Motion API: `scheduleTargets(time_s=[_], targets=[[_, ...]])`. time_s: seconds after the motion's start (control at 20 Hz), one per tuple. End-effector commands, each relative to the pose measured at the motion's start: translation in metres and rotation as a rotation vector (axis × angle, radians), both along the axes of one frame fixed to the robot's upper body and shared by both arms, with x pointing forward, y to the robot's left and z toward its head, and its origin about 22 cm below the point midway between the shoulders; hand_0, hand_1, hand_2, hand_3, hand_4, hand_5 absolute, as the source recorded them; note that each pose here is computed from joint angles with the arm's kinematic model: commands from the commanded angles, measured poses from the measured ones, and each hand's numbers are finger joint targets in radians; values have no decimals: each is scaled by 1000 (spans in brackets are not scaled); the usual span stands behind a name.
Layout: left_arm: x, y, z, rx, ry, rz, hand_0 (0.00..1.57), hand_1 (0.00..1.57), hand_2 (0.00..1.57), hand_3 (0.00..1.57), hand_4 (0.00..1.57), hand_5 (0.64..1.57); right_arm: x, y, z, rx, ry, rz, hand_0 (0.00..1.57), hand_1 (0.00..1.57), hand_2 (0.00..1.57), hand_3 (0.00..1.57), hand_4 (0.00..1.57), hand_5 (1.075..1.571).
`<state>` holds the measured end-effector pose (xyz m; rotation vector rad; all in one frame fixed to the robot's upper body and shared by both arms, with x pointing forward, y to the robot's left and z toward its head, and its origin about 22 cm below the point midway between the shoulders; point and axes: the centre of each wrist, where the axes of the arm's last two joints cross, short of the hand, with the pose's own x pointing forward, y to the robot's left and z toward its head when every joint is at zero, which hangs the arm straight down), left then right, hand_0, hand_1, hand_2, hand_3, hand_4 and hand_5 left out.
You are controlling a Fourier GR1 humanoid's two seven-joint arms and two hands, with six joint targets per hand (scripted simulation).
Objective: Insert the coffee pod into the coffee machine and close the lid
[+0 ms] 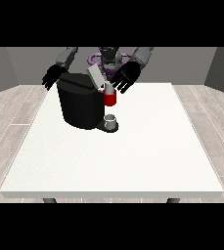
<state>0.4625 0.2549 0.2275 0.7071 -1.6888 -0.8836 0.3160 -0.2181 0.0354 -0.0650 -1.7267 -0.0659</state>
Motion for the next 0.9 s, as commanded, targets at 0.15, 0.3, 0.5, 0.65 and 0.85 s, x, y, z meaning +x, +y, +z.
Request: scheduleTargets(time_s=[0.15, 0.3, 0.5, 0.65, 0.85], targets=[[-1, -8, -21, 27, 40, -32, 1221, 1221, 1275, 1199, 488, 1571, -5, -21, -19, 18, -5, -31, 0, 0, 0, 0, 448, 1571], [1, -2, -11, 14, 31, -5, 1230, 1230, 1274, 1180, 481, 1571, 1, 0, 4, -2, -6, -10, 0, 0, 0, 0, 443, 1571], [4, -15, 10, -3, 40, -7, 1196, 1196, 1240, 1142, 466, 1571, 8, 11, 8, -6, -28, -3, 0, 0, 0, 0, 437, 1571], [1, -11, -11, 36, 33, -33, 1161, 1161, 1195, 1058, 457, 1571, 1, -3, -8, 3, 23, -15, 0, 0, 0, 0, 418, 1571], [0, -11, -22, 57, 27, -24, 1118, 1118, 1158, 990, 442, 1571, -2, -8, -12, -9, 25, -46, 0, 0, 0, 0, 380, 1571]])
